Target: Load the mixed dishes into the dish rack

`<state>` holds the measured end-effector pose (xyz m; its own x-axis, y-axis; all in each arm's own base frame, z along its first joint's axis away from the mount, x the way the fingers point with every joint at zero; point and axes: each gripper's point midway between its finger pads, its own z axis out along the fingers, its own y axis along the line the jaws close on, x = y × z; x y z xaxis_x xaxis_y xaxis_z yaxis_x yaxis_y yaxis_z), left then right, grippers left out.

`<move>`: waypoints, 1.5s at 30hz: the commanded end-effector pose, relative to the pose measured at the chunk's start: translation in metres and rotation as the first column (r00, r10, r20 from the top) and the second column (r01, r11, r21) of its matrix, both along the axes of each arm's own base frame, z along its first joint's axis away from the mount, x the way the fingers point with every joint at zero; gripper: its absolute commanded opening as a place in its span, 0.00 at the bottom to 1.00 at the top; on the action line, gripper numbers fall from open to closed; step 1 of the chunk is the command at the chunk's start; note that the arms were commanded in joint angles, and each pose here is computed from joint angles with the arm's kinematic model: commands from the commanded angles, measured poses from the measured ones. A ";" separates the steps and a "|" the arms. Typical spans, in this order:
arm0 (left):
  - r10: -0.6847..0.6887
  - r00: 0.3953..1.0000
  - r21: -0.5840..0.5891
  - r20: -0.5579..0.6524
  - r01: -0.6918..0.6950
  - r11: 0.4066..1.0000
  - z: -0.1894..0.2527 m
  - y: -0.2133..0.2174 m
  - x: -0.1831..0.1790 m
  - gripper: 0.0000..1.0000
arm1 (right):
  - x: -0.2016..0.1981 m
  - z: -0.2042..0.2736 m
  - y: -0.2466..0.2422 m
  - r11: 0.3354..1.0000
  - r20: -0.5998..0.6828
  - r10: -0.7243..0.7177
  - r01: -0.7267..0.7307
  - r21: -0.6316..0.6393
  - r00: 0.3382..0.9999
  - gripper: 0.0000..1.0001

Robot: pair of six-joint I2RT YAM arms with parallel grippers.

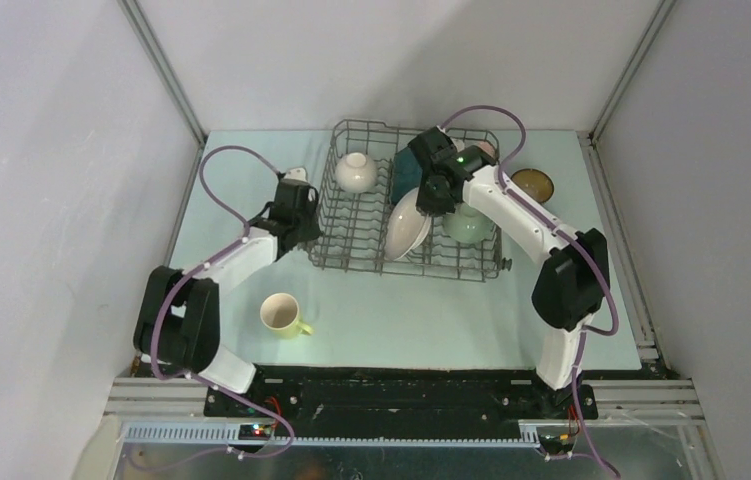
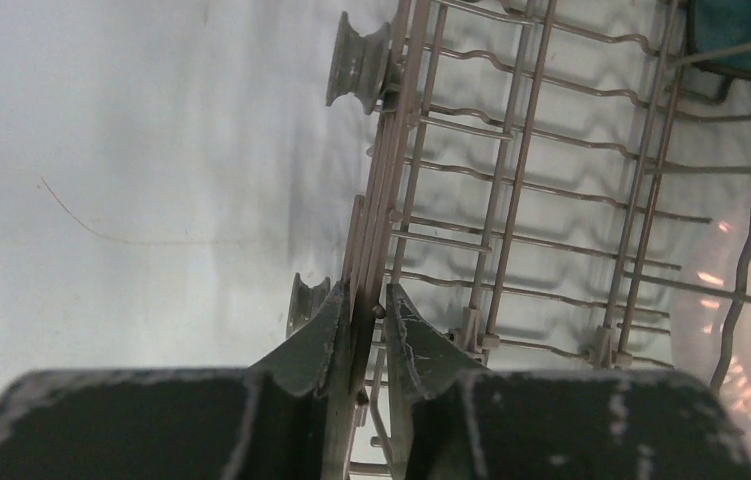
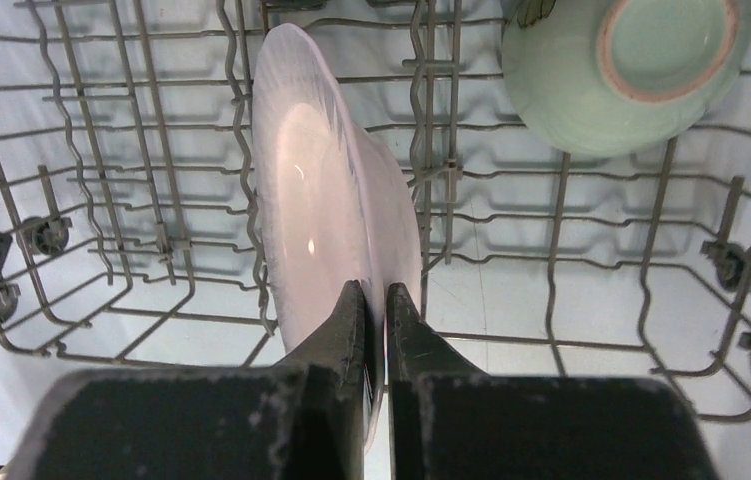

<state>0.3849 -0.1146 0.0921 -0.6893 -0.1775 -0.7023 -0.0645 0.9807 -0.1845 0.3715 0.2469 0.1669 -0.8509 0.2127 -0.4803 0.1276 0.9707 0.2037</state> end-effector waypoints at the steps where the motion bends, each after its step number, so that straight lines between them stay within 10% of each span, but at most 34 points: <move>1: -0.103 0.993 -0.158 0.051 0.110 0.981 0.015 -0.058 -0.019 0.00 | 0.009 0.027 0.035 0.986 0.038 -0.009 0.003 0.167 0.999 0.00; 26: -0.161 0.987 -0.208 0.031 0.163 0.964 0.007 -0.068 -0.037 0.00 | 0.014 -0.043 0.071 0.996 -0.001 0.085 -0.085 0.034 0.996 0.02; 28: -0.165 0.986 -0.215 0.038 0.169 0.962 0.009 -0.069 -0.038 0.00 | 0.013 -0.042 0.072 0.993 0.000 0.101 -0.101 0.054 0.995 0.12; 32: -0.150 0.988 -0.196 0.039 0.154 0.968 0.011 -0.063 -0.041 0.00 | 0.012 -0.028 0.067 0.988 0.031 0.137 -0.139 0.067 0.990 0.84; 45: -0.080 0.995 -0.123 0.059 0.087 0.989 0.032 -0.040 -0.039 0.33 | 0.007 0.024 0.028 0.989 0.141 0.131 -0.139 0.047 0.981 1.00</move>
<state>0.3409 -0.1417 0.0902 -0.7105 -0.1791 -0.6805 -0.0068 0.9688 -0.2478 0.3752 0.2830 0.1416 -0.8645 0.1195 -0.4883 0.0056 0.9736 0.2282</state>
